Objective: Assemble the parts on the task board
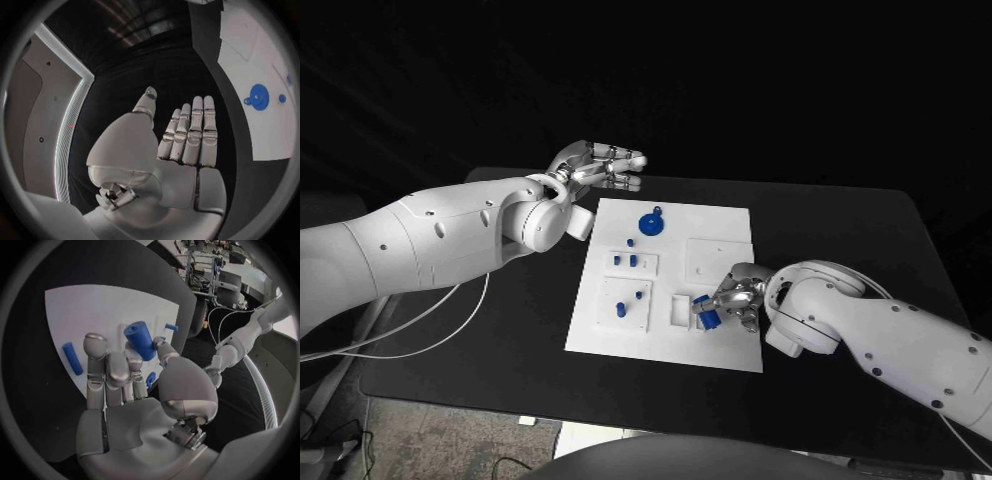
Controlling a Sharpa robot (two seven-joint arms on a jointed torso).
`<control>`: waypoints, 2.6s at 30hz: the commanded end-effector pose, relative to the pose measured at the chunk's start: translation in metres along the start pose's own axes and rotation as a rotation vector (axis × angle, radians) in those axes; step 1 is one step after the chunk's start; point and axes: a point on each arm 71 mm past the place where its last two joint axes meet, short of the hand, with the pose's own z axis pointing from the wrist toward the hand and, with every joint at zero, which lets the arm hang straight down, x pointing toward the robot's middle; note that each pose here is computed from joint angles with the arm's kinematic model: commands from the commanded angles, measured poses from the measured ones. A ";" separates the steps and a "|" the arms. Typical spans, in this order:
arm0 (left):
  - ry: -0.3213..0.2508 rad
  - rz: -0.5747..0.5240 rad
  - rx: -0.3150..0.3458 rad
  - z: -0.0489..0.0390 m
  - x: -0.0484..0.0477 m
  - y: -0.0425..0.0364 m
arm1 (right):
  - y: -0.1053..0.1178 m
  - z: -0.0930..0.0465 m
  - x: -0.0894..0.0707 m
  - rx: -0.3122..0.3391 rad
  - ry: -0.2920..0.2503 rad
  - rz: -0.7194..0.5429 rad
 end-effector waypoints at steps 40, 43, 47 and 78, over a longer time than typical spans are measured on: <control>0.036 -0.009 -0.001 0.0041 0.0106 -0.0013 | 0.022 0.035 0.009 0.065 0.079 -0.030; 0.034 -0.008 -0.001 0.0042 0.0105 -0.0013 | 0.022 0.036 0.009 0.068 0.087 -0.039; 0.034 -0.008 -0.002 0.0043 0.0107 -0.0012 | 0.023 0.036 0.009 0.070 0.093 -0.048; 0.053 0.013 -0.020 0.0048 0.0124 0.0000 | 0.025 0.038 0.008 0.054 0.081 -0.063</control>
